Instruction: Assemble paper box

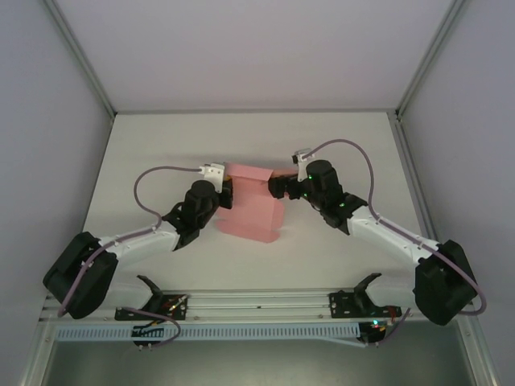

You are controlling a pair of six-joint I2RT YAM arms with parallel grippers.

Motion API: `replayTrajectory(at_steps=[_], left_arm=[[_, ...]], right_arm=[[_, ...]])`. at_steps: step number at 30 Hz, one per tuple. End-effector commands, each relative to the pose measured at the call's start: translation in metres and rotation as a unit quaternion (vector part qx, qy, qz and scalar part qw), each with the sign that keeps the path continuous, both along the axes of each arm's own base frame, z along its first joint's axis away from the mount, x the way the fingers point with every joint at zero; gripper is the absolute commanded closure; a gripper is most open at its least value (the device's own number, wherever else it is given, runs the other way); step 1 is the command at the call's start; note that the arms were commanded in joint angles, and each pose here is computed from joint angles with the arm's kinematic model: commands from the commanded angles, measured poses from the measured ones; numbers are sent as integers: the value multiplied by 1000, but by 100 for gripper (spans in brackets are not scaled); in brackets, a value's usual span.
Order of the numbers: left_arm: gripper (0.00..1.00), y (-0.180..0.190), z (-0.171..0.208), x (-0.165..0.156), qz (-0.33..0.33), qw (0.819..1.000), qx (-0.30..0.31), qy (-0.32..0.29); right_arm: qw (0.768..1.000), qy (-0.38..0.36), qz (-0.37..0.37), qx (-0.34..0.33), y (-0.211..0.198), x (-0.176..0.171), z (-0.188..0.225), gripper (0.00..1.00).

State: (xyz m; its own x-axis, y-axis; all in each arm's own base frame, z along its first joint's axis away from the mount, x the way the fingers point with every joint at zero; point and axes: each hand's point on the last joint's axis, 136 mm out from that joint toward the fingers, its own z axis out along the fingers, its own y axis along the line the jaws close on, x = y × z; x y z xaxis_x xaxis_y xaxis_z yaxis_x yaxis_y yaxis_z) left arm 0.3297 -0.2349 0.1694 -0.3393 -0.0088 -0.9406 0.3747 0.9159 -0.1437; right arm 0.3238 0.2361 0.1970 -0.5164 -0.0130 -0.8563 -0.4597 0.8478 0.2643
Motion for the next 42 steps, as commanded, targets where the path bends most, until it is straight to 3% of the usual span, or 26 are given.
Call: replayTrajectory(at_steps=[1,7,13,24,32,42], left_arm=[[100,-11,6,0,-16,999,-30,3],[100,23,13,14,28,996,-79,23],[100,35,31,15,35,996,-85,12],[100,21,29,9,-10,996,-83,21],[100,19,21,12,-7,996,-79,33],[100,11,17,12,-22,995,-88,44]], right_arm=[[999,-27,-4,44,2,0,23,0],[996,-5,-80,23,-47,-27,5,0],[991,8,-128,36,-75,-45,-13,0],[986,11,-167,-10,-68,-9,-20,0],[998,-13,-59,37,-18,0,-1,0],[999,-8,-22,47,10,4,-6,0]])
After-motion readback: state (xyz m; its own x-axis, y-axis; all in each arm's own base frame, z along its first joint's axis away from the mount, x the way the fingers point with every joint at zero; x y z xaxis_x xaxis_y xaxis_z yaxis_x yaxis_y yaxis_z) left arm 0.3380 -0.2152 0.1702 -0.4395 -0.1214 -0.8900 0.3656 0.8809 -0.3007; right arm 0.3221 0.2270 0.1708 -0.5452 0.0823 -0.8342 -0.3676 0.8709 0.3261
